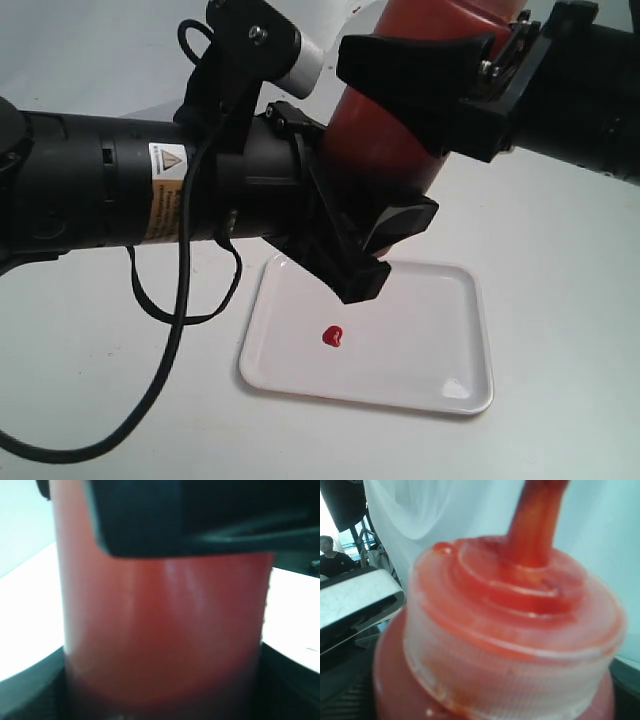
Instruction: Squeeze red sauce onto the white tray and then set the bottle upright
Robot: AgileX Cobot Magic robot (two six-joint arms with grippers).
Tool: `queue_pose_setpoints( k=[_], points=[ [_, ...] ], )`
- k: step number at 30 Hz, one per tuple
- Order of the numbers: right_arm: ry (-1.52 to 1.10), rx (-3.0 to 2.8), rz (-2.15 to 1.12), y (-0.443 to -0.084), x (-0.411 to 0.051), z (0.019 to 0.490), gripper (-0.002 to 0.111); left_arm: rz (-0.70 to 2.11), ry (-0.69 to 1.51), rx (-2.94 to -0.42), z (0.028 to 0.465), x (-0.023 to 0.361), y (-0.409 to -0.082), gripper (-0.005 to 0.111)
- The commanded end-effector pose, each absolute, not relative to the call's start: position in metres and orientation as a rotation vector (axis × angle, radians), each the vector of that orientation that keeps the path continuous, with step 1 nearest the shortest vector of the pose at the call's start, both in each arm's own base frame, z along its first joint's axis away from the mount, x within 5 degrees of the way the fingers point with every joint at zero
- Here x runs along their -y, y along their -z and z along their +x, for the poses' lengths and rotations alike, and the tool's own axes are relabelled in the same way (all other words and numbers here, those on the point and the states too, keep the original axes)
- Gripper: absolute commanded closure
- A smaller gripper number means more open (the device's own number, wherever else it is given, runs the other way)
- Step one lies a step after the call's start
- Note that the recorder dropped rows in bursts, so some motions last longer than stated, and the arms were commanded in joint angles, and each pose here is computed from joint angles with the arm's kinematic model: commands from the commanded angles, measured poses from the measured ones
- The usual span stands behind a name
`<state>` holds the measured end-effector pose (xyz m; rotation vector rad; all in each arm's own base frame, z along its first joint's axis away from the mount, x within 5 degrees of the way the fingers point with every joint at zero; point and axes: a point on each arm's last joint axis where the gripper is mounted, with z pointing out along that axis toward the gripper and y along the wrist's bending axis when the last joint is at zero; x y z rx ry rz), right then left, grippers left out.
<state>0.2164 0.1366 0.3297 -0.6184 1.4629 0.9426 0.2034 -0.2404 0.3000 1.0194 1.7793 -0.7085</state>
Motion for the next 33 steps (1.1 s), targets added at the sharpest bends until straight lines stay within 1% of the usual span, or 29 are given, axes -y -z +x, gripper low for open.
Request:
queue_pose_setpoints(
  k=[1, 4, 7, 10, 11, 12, 13, 14, 15, 16, 21, 23, 24, 27, 29, 33],
  points=[
    [-0.91, -1.476, -0.597, -0.329, -0.135, 0.219, 0.108, 1.04, 0.735, -1.754, 0.2, 0.243, -0.306, 0.107],
    [-0.91, -1.476, -0.597, -0.329, -0.135, 0.219, 0.108, 1.04, 0.735, -1.755, 0.2, 0.243, -0.305, 0.106],
    [-0.911, -1.475, -0.598, -0.329, -0.135, 0.219, 0.108, 1.04, 0.735, -1.755, 0.2, 0.243, -0.305, 0.103],
    [-0.911, -1.475, -0.598, -0.329, -0.135, 0.219, 0.108, 1.04, 0.735, -1.755, 0.2, 0.243, -0.305, 0.091],
    [-0.911, -1.475, -0.598, -0.329, -0.135, 0.219, 0.108, 1.026, 0.747, -1.761, 0.2, 0.243, -0.306, 0.082],
    [-0.911, -1.475, -0.598, -0.329, -0.135, 0.219, 0.108, 0.987, 0.771, -1.775, 0.201, 0.243, -0.307, 0.065],
    [-0.913, -1.474, -0.593, -0.329, -0.135, 0.219, 0.108, 0.973, 0.782, -1.781, 0.201, 0.243, -0.307, 0.053],
    [-0.908, -1.471, -0.597, -0.329, -0.135, 0.219, 0.108, 0.972, 0.786, -1.782, 0.201, 0.243, -0.307, 0.023],
    [-0.908, -1.471, -0.597, -0.329, -0.135, 0.219, 0.108, 0.972, 0.786, -1.782, 0.201, 0.243, -0.307, 0.01],
    [-0.906, -1.47, -0.598, -0.329, -0.135, 0.219, 0.108, 0.968, 0.792, -1.787, 0.201, 0.244, -0.306, 0.003],
    [-0.841, -1.467, -0.58, -0.329, -0.132, 0.223, 0.108, 0.97, 0.791, -1.786, 0.201, 0.244, -0.306, 0.003],
    [-0.68, -1.472, -0.588, -0.327, -0.126, 0.23, 0.108, 0.97, 0.791, -1.786, 0.201, 0.244, -0.306, 0.003],
    [-0.549, -1.51, -0.559, -0.323, -0.12, 0.236, 0.108, 0.973, 0.789, -1.784, 0.201, 0.244, -0.306, 0.003],
    [-0.356, -1.554, -0.519, -0.315, -0.109, 0.249, 0.108, 0.972, 0.784, -1.784, 0.201, 0.244, -0.306, 0.003],
    [-0.24, -1.566, -0.51, -0.301, -0.107, 0.264, 0.108, 0.979, 0.755, -1.779, 0.202, 0.243, -0.306, 0.003],
    [-0.147, -1.575, -0.409, -0.272, -0.106, 0.292, 0.108, 0.952, 0.7, -1.781, 0.207, 0.241, -0.306, 0.003]
  ],
)
